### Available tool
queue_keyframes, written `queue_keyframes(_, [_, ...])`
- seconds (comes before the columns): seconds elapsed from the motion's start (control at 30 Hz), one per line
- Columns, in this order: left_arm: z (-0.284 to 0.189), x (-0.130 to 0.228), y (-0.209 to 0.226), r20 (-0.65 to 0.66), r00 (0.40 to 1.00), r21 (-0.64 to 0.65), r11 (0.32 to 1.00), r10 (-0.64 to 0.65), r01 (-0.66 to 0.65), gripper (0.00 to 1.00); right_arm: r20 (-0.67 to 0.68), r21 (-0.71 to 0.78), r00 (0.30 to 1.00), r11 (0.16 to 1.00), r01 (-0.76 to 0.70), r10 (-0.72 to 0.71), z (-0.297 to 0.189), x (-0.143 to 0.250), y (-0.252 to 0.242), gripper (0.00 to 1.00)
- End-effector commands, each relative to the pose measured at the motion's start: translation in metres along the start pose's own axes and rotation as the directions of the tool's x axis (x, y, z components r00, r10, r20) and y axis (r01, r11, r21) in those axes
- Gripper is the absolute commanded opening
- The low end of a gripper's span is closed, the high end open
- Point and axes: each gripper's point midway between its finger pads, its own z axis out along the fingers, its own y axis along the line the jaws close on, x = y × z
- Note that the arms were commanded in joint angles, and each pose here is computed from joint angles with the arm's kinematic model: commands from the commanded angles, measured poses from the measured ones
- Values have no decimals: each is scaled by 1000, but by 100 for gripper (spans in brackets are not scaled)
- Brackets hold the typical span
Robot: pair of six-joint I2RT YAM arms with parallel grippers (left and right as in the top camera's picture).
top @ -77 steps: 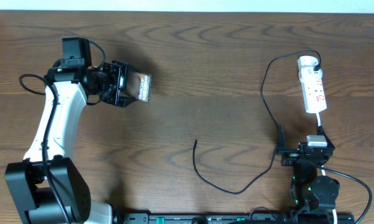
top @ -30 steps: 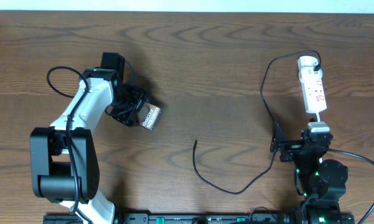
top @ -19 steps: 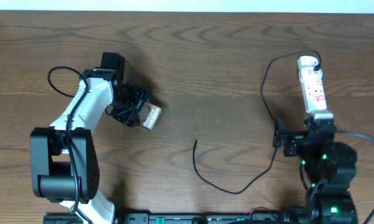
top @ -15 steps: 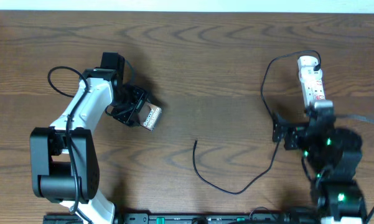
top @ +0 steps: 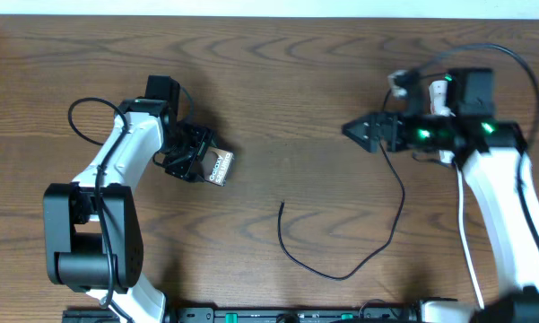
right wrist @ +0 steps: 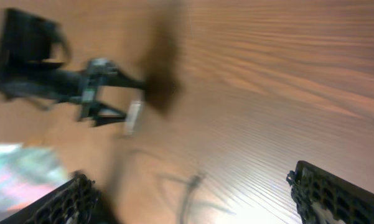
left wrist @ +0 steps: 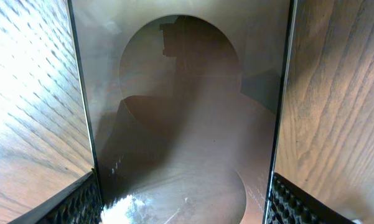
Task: Plug charger to phone and switch on socket
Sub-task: 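Swing the right gripper toward the box held by the left gripper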
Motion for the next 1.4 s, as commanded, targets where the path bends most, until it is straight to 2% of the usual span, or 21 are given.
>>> queue_keyframes(0.0, [-2,6,-5,-31,999,19,999,-39,39,7,-27,-324,999,945,35,-47,17,-6,47,99])
queue_keyframes(0.2, [-2,8,-7,-50,997,24,998,-61,63,7,-81,-446,997,895,-21,-17,51,-11,56,99])
queue_keyframes(0.23, [-2,9,-7,-52,996,23,997,-72,74,7,-87,-446,996,895,-17,-24,58,-10,57,98])
queue_keyframes(0.27, [-2,9,-7,-52,995,23,996,-83,84,7,-99,-439,995,898,-23,-22,66,-9,57,92])
queue_keyframes(0.3, [-2,9,-7,-52,994,23,995,-93,94,7,-118,-414,993,909,-45,-5,75,-6,56,88])
queue_keyframes(0.5, [-2,9,-7,-53,992,22,993,-118,119,7,-176,-138,979,983,-124,99,125,15,41,84])
queue_keyframes(0.63, [-2,9,-7,-54,990,21,991,-130,131,7,-141,67,984,993,-96,105,158,29,43,80])
queue_keyframes(0.77, [-3,10,-6,-64,985,17,987,-161,163,7,-89,191,993,980,-55,73,177,37,52,77])
queue_keyframes(0.97, [-3,15,-8,-89,980,21,983,-177,180,7,-69,181,998,983,1,12,189,40,72,75])
queue_keyframes(1.07, [-3,15,-8,-90,980,22,984,-177,179,7,-64,187,996,981,-47,60,191,41,69,70])
queue_keyframes(1.17, [-3,15,-8,-90,980,21,984,-177,180,7,-83,178,987,977,-121,138,197,48,68,71])
queue_keyframes(1.23, [-3,15,-8,-93,980,22,984,-176,179,7,-114,144,979,978,-152,169,203,53,71,72])
queue_keyframes(1.37, [-3,15,-8,-93,980,22,984,-176,179,7,-199,-22,967,986,-167,160,213,58,89,75])
